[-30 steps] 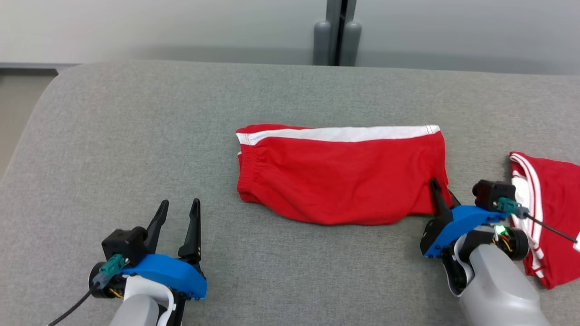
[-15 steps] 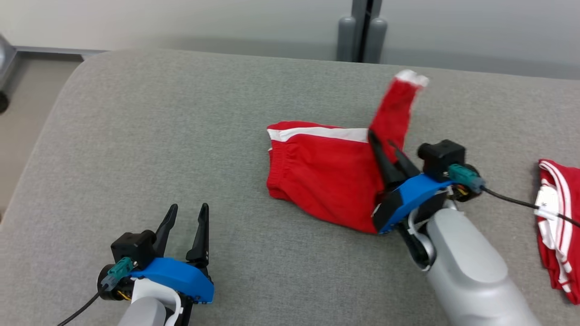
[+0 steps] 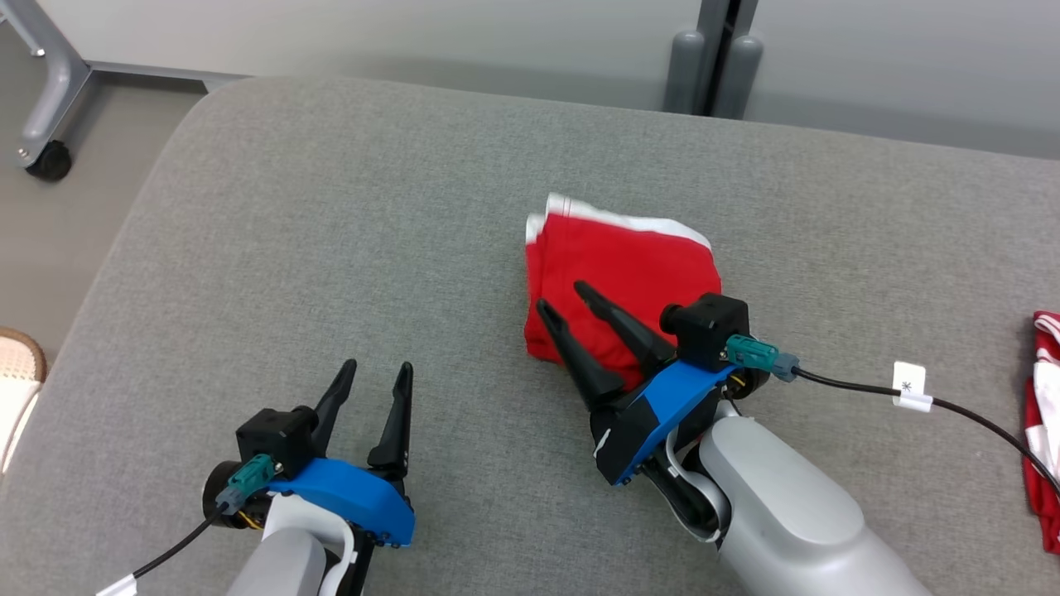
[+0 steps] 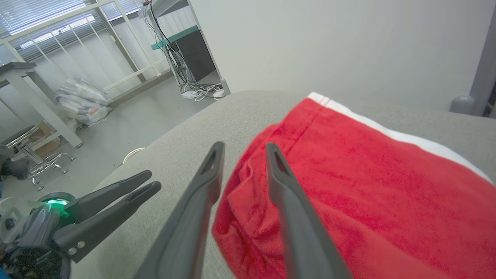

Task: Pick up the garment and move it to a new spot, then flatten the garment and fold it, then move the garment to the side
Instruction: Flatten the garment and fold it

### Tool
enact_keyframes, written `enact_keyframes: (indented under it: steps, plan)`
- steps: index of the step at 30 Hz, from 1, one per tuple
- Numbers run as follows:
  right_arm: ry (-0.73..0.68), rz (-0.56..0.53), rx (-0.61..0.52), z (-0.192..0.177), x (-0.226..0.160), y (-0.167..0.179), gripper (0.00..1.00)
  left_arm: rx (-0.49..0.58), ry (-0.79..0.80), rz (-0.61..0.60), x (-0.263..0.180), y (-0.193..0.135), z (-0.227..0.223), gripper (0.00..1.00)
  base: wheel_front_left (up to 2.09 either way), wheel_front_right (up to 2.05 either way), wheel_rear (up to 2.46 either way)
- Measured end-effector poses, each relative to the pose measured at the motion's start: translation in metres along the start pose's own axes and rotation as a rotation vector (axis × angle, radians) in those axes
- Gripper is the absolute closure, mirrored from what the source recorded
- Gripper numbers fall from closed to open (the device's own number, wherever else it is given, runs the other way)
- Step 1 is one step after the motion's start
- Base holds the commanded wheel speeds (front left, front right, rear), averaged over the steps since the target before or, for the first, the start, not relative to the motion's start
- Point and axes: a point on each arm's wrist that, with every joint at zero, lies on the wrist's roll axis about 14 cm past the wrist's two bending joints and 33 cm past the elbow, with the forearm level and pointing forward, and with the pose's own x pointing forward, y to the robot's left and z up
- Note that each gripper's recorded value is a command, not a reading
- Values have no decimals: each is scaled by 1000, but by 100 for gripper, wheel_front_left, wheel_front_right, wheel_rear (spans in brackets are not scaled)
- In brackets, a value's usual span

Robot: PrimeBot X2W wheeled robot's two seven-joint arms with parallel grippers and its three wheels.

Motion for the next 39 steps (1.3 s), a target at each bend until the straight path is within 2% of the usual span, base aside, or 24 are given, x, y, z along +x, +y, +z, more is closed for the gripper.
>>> enact_keyframes:
  steps: [4,8,13,18,26,39]
  plan:
    - [-52,-37,3,15,-5,-11,0,21,-19,-14,5,-2,8,0,0,0,0]
    - [-146,-175,-48,46,-24,-53,0,52,-51,-19,13,-2,19,0,0,0,0]
    - [-200,-394,-103,55,-82,-107,0,94,-97,-9,18,-4,32,0,0,0,0]
    - [-213,-545,-135,53,-135,-132,0,134,-120,-2,18,-7,38,0,0,0,0]
    - [-201,-657,-135,41,-187,-138,0,187,-123,-4,11,-12,35,0,0,0,0]
    - [-188,-690,-129,30,-218,-122,0,233,-128,35,-15,-9,30,0,0,0,0]
